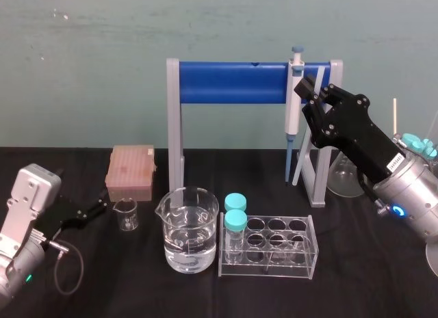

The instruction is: Pick up the stirring rod with one hand, then place it down.

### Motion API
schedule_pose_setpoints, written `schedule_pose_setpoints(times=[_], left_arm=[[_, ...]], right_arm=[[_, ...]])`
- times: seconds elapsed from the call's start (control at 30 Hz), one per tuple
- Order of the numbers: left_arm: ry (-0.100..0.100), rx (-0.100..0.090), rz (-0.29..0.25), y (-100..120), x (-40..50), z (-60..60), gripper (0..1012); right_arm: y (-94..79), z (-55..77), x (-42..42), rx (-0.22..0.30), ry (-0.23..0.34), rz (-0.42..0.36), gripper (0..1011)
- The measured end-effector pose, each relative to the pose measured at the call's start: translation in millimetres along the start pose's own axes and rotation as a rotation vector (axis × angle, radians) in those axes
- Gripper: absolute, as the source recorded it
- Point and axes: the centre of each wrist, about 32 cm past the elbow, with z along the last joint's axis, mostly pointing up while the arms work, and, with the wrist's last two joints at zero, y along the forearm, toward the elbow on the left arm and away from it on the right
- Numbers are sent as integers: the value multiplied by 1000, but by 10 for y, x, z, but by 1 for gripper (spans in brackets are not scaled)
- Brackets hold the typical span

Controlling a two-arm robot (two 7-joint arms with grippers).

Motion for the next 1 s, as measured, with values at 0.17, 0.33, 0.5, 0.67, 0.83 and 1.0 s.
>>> schedule_pose_setpoints(times=[0.17, 0.33, 0.5, 0.67, 0.83, 1.0], left_arm=[[0, 0, 0, 0, 0, 0, 1000], [0, 0, 0, 0, 0, 0, 1000], [0, 0, 0, 0, 0, 0, 1000], [0, 0, 0, 0, 0, 0, 1000], [0, 0, 0, 0, 0, 0, 1000], [0, 0, 0, 0, 0, 0, 1000]], right_arm=[[3, -17, 25, -7, -1, 1, 70], [10, -29, 39, -11, 0, 5, 69], [18, -38, 48, -15, 1, 9, 70], [17, -47, 47, -19, 2, 10, 70], [11, -52, 47, -23, 3, 9, 69], [-2, -56, 46, -26, 2, 5, 69]])
